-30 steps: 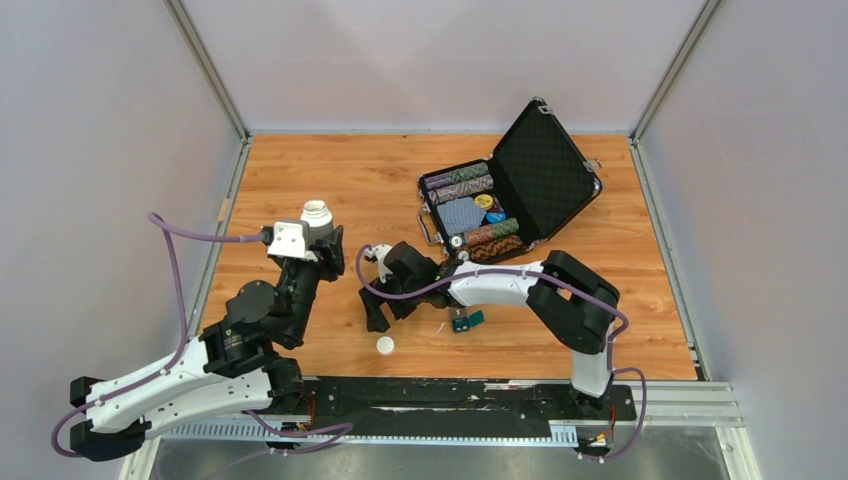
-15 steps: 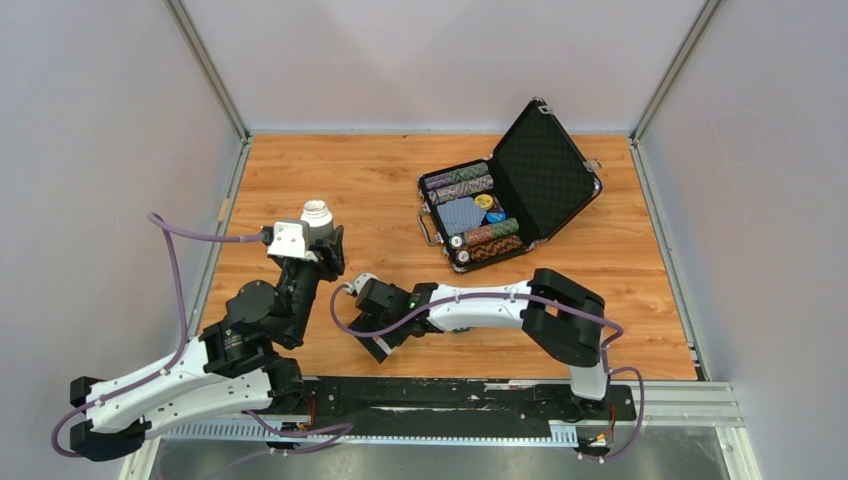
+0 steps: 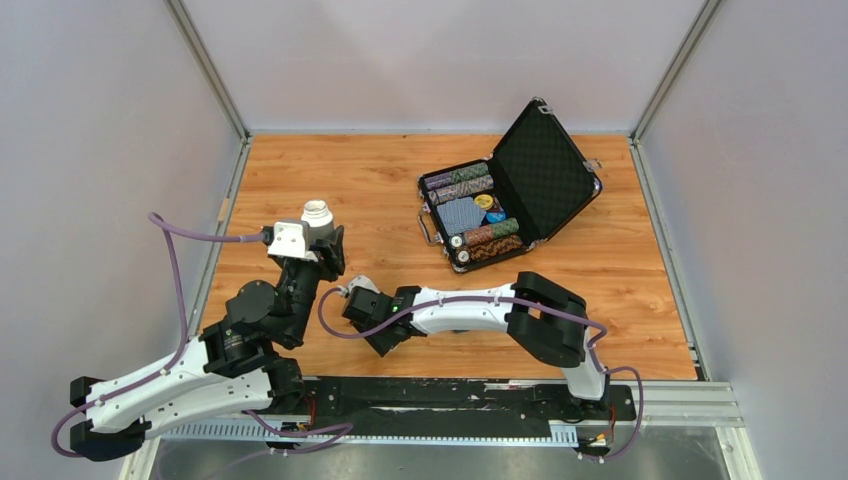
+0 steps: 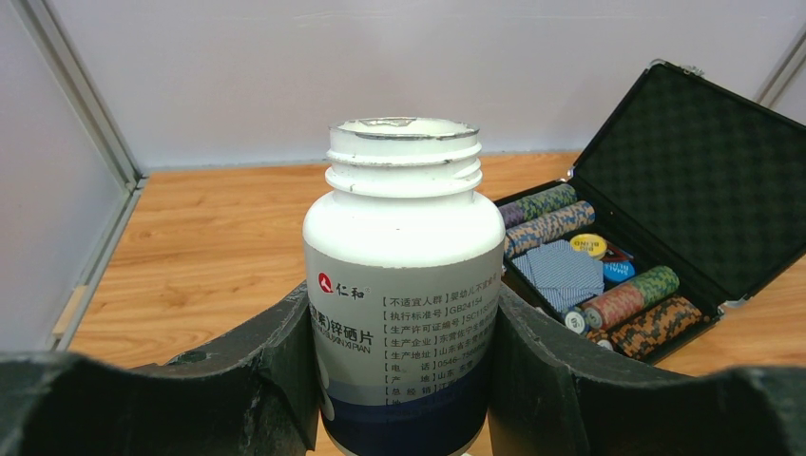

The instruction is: Sort the pills into containers

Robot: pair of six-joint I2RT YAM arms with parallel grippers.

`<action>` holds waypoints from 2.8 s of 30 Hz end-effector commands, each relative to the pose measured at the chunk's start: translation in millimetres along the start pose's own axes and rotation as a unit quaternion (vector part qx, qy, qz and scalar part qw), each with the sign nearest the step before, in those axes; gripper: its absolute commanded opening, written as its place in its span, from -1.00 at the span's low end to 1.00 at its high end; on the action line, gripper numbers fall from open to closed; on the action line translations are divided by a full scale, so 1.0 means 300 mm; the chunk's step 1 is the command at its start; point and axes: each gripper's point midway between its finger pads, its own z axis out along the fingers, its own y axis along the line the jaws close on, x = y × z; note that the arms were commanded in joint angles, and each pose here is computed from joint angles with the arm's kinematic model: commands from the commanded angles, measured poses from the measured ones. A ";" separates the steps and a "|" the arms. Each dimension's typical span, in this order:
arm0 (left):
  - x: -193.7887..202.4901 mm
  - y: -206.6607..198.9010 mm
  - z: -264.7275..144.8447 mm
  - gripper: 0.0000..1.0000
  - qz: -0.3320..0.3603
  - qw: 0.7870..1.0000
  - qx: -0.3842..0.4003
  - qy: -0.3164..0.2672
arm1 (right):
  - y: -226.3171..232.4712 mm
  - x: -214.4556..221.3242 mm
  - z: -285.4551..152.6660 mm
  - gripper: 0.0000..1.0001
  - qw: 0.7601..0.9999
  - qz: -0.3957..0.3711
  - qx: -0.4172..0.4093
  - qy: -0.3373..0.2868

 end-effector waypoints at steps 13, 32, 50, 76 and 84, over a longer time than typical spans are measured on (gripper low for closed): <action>0.023 -0.056 0.017 -1.00 -0.011 1.000 0.016 0.006 | -0.172 0.071 -0.117 -0.24 0.995 0.097 0.007 0.031; 0.262 -0.424 0.047 -1.00 0.099 0.968 0.231 0.017 | -0.505 -0.075 -0.810 -0.19 0.940 0.211 -0.147 -0.225; 0.393 -0.647 -0.054 -1.00 0.114 0.850 0.511 0.059 | -0.431 -0.131 -0.959 -0.18 0.931 0.187 -0.212 -0.230; 0.361 -0.698 -0.087 -1.00 0.126 0.809 0.571 0.057 | -0.405 -0.132 -0.928 -0.17 0.929 0.193 -0.237 -0.210; 0.341 -0.680 -0.057 -1.00 0.125 0.828 0.544 0.044 | -0.389 -0.113 -0.914 -0.17 0.927 0.198 -0.251 -0.198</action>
